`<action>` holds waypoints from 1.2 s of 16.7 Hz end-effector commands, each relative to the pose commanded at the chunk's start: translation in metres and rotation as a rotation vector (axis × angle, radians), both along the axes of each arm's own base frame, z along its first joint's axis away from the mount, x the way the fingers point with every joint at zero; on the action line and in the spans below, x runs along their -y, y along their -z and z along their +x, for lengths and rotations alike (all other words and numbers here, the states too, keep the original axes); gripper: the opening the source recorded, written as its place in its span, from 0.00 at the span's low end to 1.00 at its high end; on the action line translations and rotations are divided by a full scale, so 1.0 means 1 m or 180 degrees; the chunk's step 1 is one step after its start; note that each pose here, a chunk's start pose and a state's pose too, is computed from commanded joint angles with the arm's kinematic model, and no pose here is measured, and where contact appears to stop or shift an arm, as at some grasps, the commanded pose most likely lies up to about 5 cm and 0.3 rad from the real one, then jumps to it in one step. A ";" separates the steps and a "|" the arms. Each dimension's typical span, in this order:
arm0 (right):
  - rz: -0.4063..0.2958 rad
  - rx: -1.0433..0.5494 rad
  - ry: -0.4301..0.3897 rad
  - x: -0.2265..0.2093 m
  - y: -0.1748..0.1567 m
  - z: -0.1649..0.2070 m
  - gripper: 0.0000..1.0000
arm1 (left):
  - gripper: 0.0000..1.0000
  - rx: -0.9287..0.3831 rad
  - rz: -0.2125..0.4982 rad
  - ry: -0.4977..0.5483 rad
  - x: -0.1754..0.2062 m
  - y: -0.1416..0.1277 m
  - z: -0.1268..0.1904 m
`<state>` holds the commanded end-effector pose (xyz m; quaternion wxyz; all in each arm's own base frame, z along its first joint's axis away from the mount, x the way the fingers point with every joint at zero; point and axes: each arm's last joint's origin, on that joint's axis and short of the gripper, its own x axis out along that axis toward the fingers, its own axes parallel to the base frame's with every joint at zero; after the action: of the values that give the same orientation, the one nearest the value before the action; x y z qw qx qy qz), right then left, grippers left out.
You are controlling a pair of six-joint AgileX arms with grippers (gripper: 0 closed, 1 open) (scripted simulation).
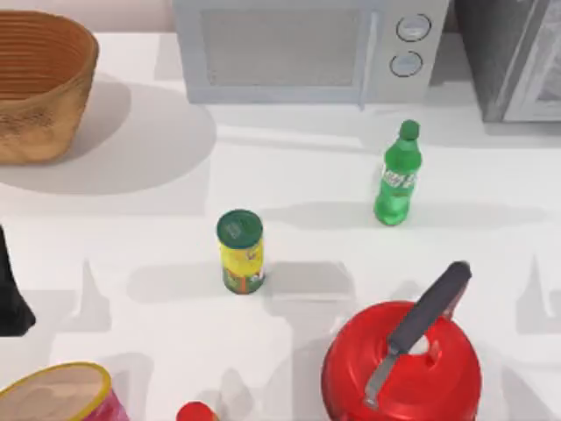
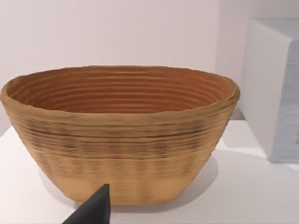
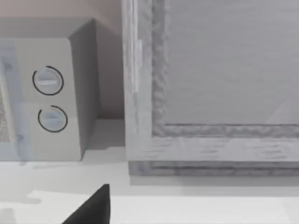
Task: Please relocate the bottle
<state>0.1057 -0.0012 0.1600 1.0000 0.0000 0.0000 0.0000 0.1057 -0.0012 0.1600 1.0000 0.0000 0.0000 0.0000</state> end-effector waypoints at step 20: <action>-0.0121 -0.0260 -0.1379 -0.024 0.001 0.109 1.00 | 1.00 0.0000 0.0000 0.0000 0.000 0.000 0.000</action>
<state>0.2144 0.0227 0.1585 0.9756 -0.0188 0.0406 0.2149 0.1057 -0.0012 0.1600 1.0000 0.0000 0.0000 0.0000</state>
